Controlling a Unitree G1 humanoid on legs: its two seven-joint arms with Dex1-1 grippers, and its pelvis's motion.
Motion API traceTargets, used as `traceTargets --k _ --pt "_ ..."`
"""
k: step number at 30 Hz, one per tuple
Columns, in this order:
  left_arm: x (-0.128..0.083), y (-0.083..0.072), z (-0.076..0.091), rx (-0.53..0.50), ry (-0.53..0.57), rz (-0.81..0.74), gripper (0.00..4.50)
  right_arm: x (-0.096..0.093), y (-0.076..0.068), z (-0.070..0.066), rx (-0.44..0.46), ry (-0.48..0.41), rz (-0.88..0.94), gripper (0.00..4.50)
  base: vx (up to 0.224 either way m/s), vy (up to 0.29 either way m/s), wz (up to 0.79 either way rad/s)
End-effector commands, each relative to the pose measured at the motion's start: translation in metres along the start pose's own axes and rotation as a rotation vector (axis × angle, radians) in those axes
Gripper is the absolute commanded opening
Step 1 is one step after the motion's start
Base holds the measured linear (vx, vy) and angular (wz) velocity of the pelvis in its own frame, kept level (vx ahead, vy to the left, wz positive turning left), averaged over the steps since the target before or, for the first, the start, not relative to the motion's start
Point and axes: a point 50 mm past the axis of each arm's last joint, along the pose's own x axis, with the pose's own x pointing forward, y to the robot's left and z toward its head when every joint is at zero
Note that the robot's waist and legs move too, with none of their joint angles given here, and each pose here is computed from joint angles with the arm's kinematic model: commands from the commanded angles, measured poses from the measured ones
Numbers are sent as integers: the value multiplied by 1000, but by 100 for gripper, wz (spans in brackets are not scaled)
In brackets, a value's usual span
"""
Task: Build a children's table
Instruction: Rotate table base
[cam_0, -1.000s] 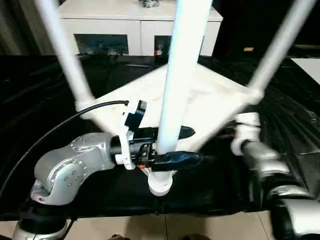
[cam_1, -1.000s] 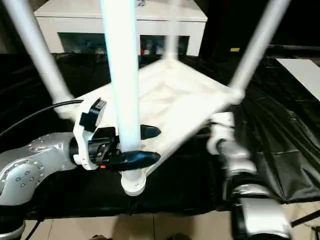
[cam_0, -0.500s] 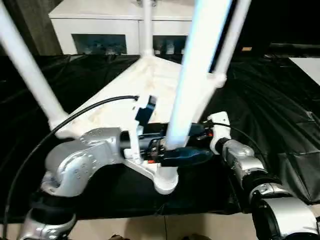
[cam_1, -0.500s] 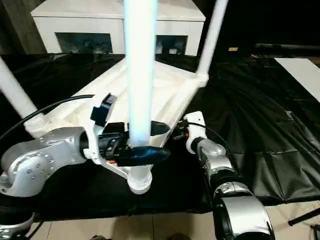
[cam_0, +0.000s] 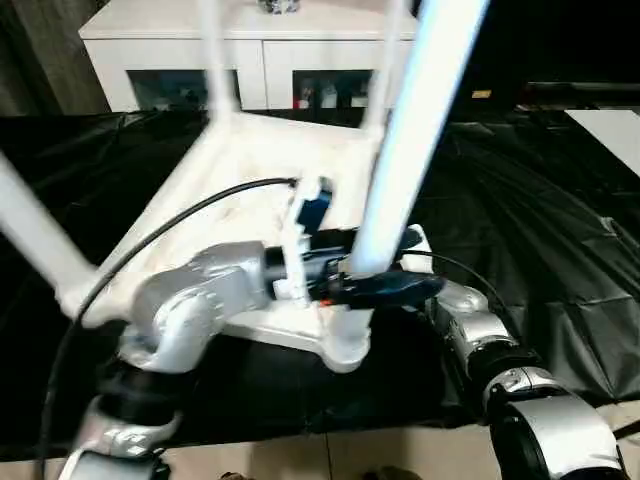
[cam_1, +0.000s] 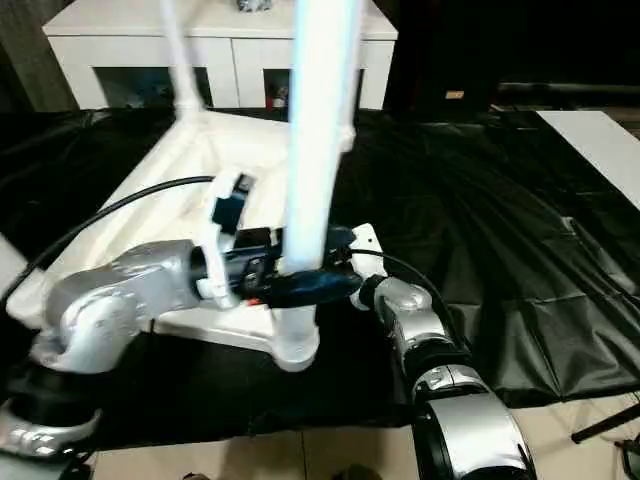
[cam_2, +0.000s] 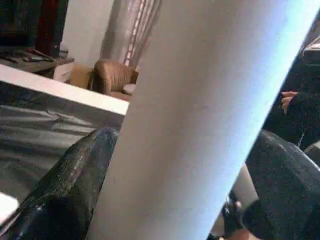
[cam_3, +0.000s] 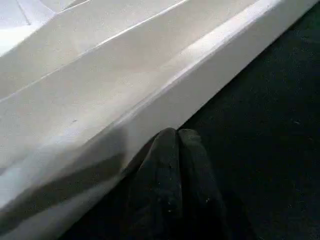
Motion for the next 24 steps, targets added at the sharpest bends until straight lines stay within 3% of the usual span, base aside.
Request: traceTargets --k 1,5,10,11,18,22,24 --pt "11 1 2 36 11 -9 444 8 18 3 -40 -14 100 0 0 0 0" --pt "19 10 1 74 -5 35 444 4 9 2 -26 -23 31 0 0 0 0" --pt "25 48 0 216 17 339 444 -15 -27 8 20 -80 -215 0 0 0 0" --pt "25 49 0 218 17 343 444 -16 -28 8 20 -81 -217 0 0 0 0" --pt "23 75 6 342 -9 590 450 -49 -65 29 47 -250 -414 62 0 0 0" --pt "24 83 3 399 -5 670 450 -67 -76 34 20 -303 -469 99 0 0 0" --pt "22 81 0 373 -14 645 450 -72 -78 34 14 -310 -451 113 0 0 0"
